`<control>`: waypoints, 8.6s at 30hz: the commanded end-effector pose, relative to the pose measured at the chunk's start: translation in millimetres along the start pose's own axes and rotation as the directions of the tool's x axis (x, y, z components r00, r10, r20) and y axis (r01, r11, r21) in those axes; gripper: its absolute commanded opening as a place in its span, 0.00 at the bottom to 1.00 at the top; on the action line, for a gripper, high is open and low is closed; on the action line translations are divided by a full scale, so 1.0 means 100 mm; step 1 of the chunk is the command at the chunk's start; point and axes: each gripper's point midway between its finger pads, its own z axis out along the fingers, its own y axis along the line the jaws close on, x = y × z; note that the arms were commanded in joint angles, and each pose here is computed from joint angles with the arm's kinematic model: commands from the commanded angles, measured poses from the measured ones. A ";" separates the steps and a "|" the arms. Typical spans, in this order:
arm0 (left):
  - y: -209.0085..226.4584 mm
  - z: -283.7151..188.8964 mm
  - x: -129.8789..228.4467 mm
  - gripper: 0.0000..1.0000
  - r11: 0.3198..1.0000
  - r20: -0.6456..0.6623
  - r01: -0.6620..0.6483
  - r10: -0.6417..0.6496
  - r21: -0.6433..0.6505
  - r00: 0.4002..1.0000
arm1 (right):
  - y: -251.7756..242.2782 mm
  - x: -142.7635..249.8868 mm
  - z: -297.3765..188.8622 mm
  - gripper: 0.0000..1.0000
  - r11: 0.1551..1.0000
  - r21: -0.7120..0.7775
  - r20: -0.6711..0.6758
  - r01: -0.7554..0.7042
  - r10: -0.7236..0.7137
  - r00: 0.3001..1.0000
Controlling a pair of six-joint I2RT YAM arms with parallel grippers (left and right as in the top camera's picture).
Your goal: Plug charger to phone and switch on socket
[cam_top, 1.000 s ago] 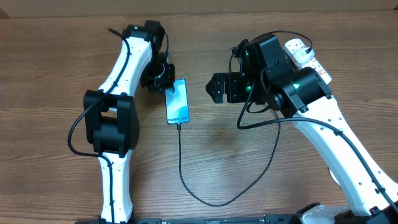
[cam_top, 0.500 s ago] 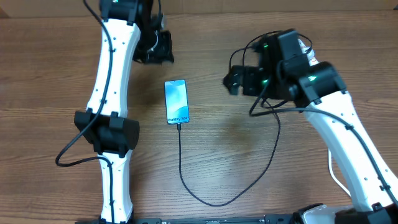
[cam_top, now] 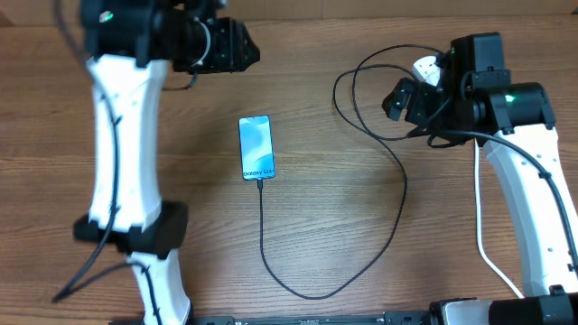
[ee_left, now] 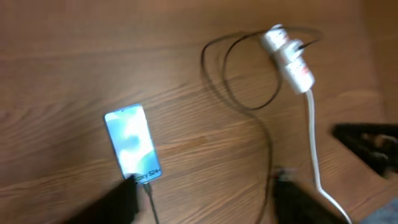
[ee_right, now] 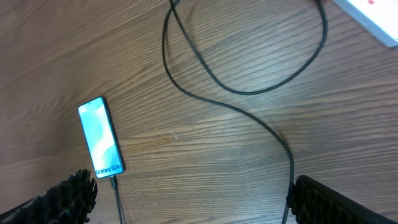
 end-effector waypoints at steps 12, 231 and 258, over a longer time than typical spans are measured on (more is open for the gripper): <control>-0.08 -1.00 0.87 1.00 0.994 0.046 -0.058 0.062 -0.089 0.997 | 0.01 -0.08 -0.06 1.00 1.000 0.001 0.032 0.005 -0.005 0.999; 0.71 -0.96 1.27 1.00 0.869 0.047 0.182 -0.180 -0.460 0.982 | -0.84 -0.62 -1.00 1.00 0.954 0.178 0.093 -0.240 0.226 0.970; 0.71 -0.96 1.27 0.99 0.869 0.047 0.182 -0.181 -0.460 0.982 | -0.68 0.74 -1.24 1.00 0.988 0.104 0.154 -0.115 0.098 0.983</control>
